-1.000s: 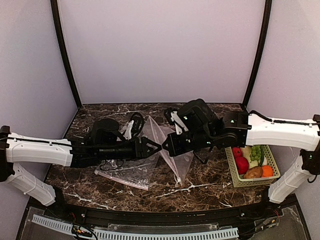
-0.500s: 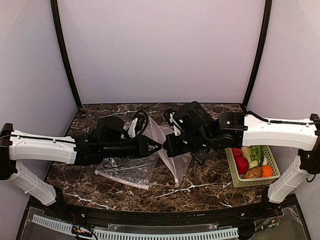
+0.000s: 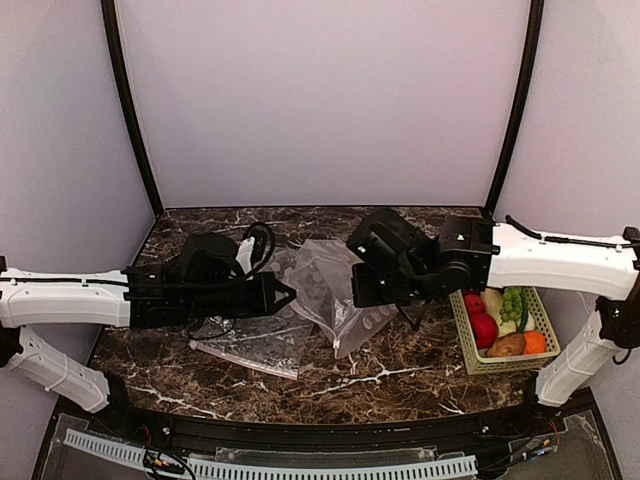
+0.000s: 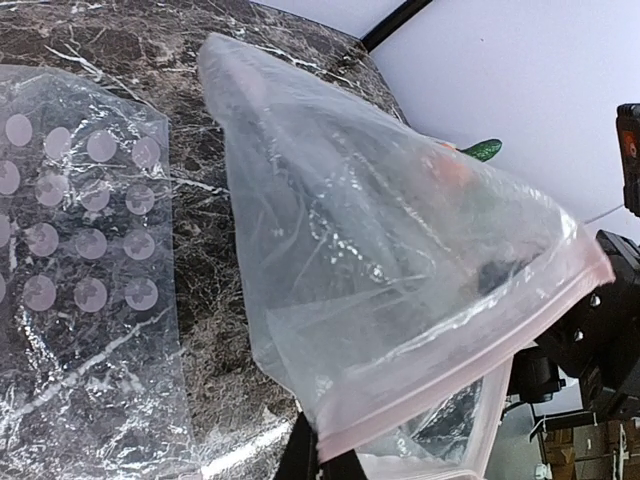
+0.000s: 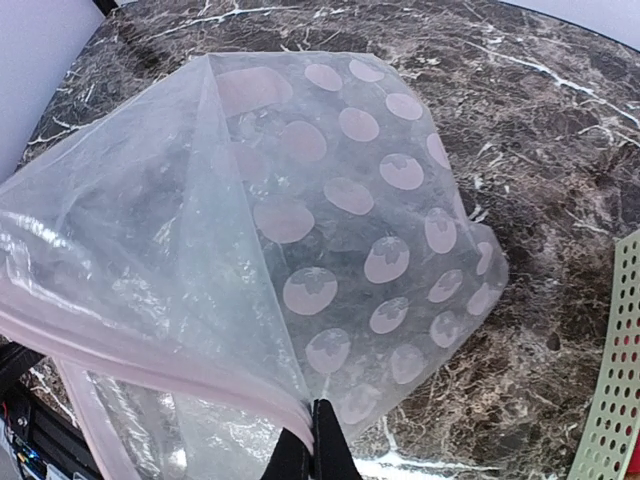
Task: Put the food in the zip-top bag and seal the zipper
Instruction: Open the zipper food storage bag at the center of the board, then pass from the right arm to the left
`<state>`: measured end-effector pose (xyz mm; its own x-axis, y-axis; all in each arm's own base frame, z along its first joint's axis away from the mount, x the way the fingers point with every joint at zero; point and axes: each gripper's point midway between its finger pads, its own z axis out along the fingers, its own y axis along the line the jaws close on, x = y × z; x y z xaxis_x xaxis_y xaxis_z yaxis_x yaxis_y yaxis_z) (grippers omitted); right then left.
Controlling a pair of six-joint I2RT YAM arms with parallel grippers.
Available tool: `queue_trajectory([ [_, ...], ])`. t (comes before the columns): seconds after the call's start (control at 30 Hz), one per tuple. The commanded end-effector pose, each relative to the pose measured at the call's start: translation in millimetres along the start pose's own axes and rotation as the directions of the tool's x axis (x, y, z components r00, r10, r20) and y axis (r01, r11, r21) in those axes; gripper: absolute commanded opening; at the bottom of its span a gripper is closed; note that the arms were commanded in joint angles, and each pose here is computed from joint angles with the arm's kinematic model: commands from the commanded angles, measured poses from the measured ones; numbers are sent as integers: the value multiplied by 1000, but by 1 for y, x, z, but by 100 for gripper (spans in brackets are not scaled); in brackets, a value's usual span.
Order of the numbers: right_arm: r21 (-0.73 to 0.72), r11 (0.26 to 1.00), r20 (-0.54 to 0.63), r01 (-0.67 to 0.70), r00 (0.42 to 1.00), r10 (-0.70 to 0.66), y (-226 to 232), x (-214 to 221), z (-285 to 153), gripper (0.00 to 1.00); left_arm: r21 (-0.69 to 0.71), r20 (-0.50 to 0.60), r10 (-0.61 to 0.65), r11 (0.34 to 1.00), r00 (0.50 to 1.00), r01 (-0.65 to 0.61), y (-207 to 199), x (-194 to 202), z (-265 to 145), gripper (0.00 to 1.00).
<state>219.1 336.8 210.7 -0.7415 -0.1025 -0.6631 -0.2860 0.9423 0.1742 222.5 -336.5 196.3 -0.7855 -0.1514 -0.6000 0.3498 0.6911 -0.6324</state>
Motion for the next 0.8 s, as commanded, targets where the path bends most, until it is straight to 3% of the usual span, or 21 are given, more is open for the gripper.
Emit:
queue_trajectory([
  [0.0,56,997,100,-57,994,51,-25,-27,-31,0,-76,24,53,996,998,-51,11,-6,-17,1],
  [0.2,-15,1000,182,-28,983,30,-14,-58,-59,0,-88,27,191,978,981,-188,-14,-33,-30,1],
  [0.43,-193,980,248,-42,965,90,7,-83,-87,0,-107,72,387,919,919,-378,-66,-94,-68,1],
  [0.53,-236,970,224,-59,968,114,11,-76,-82,0,-99,21,435,897,900,-431,-76,-97,-78,1],
  [0.77,-186,972,67,-145,985,160,1,-27,-30,0,-47,-147,488,865,860,-499,-78,-75,-75,1],
])
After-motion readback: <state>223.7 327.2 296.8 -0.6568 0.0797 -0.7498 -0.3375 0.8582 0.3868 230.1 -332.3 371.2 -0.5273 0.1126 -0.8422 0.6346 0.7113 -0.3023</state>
